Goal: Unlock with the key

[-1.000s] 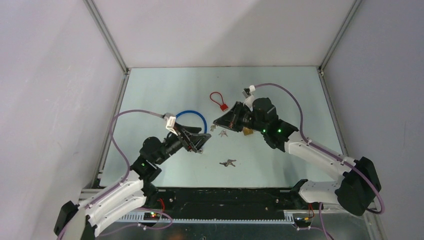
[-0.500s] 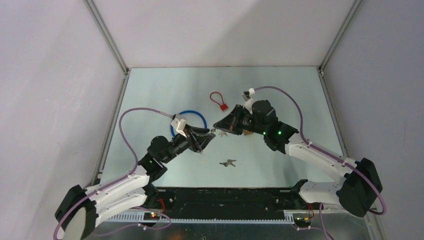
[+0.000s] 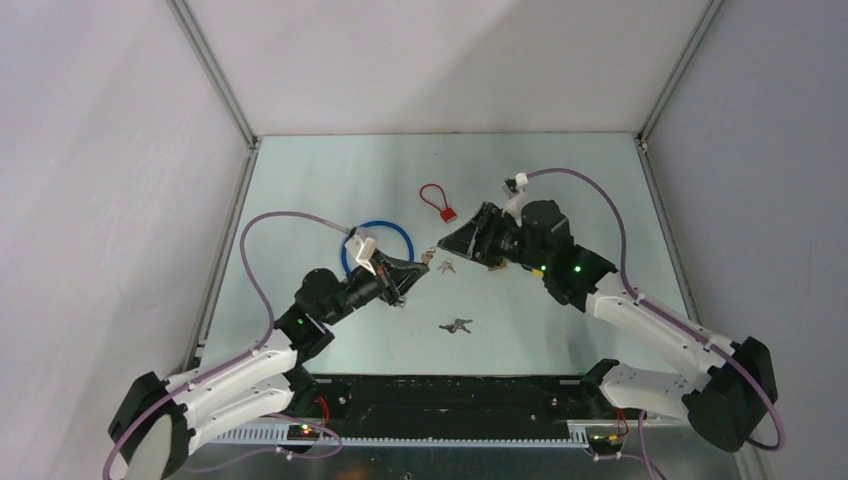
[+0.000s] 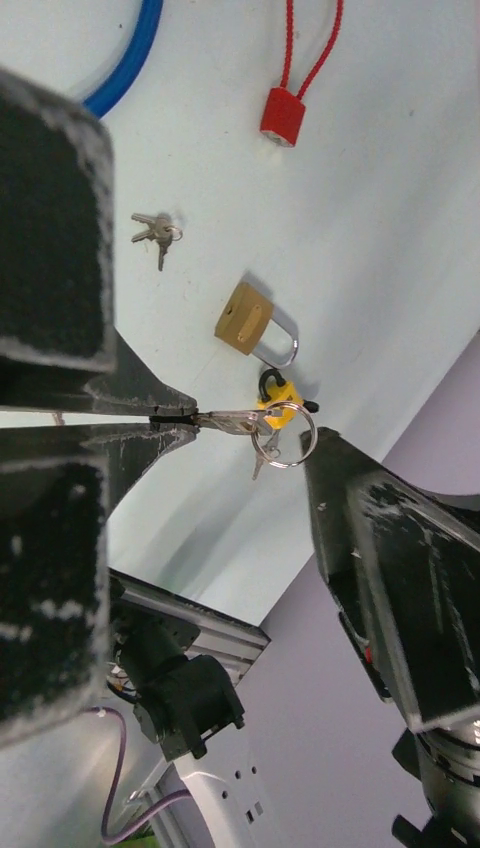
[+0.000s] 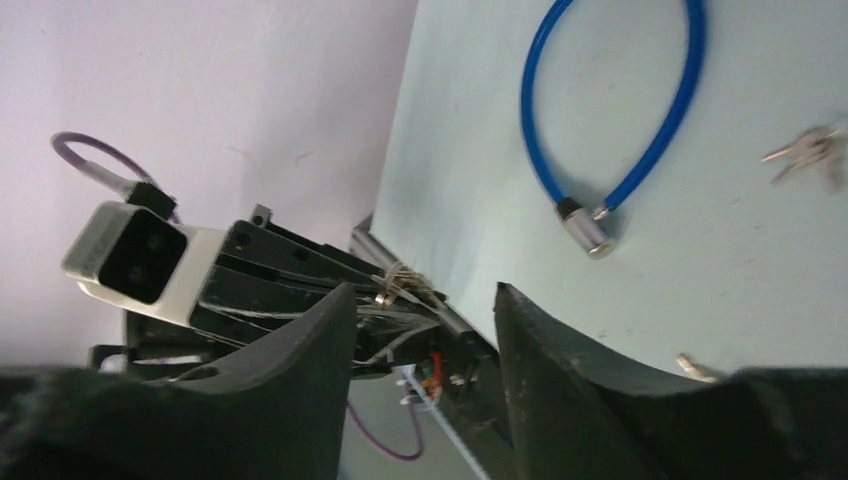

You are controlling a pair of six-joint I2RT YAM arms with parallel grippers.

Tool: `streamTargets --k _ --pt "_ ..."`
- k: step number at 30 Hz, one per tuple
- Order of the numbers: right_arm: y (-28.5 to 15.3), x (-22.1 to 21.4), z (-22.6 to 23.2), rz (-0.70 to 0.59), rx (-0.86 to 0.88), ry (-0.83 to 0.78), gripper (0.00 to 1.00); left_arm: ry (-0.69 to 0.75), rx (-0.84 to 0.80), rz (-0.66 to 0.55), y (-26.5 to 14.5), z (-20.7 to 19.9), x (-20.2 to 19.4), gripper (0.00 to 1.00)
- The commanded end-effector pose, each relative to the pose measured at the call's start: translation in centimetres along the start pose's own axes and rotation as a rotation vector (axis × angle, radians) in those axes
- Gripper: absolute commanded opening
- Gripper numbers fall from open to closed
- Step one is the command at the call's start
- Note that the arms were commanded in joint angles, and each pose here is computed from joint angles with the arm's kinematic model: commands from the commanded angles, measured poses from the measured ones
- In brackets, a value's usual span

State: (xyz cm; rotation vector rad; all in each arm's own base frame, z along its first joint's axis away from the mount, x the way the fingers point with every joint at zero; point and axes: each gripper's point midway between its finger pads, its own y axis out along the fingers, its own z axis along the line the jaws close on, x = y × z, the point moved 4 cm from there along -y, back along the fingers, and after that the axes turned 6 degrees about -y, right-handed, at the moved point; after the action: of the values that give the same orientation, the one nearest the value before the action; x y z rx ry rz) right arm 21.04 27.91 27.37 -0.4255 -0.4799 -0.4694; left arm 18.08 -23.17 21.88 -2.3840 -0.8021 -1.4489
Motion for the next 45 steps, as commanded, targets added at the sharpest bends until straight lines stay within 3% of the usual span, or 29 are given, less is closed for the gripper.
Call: streamTargets --k 1,5,13,27,34,42,45 --pt "-2.4 1.7 -1.5 -0.064 -0.066 -0.196 0.63 -0.006 0.02 0.027 0.3 -1.0 2.1 0.0" --pt "-4.2 1.9 -2.0 -0.065 -0.071 -0.42 0.68 -0.026 0.007 0.147 0.2 -1.8 1.6 0.0" --pt "-6.2 0.6 1.1 0.005 0.206 -0.775 0.69 -0.06 -0.084 0.489 -0.7 -3.7 -0.1 0.0" --pt "-4.1 -4.5 3.6 0.326 0.516 -1.004 0.64 0.008 -0.251 0.607 -2.3 -6.4 1.1 0.0" --pt "-3.6 -5.3 3.7 0.381 0.539 -1.011 0.4 0.024 -0.254 0.624 -2.3 -6.5 1.4 0.0" --pt "-3.0 -5.7 3.3 0.409 0.554 -1.006 0.31 0.041 -0.271 0.639 -2.3 -6.7 1.7 0.0" --pt "-2.7 -5.8 3.2 0.414 0.563 -1.004 0.19 0.045 -0.27 0.642 -2.3 -6.7 1.8 0.0"
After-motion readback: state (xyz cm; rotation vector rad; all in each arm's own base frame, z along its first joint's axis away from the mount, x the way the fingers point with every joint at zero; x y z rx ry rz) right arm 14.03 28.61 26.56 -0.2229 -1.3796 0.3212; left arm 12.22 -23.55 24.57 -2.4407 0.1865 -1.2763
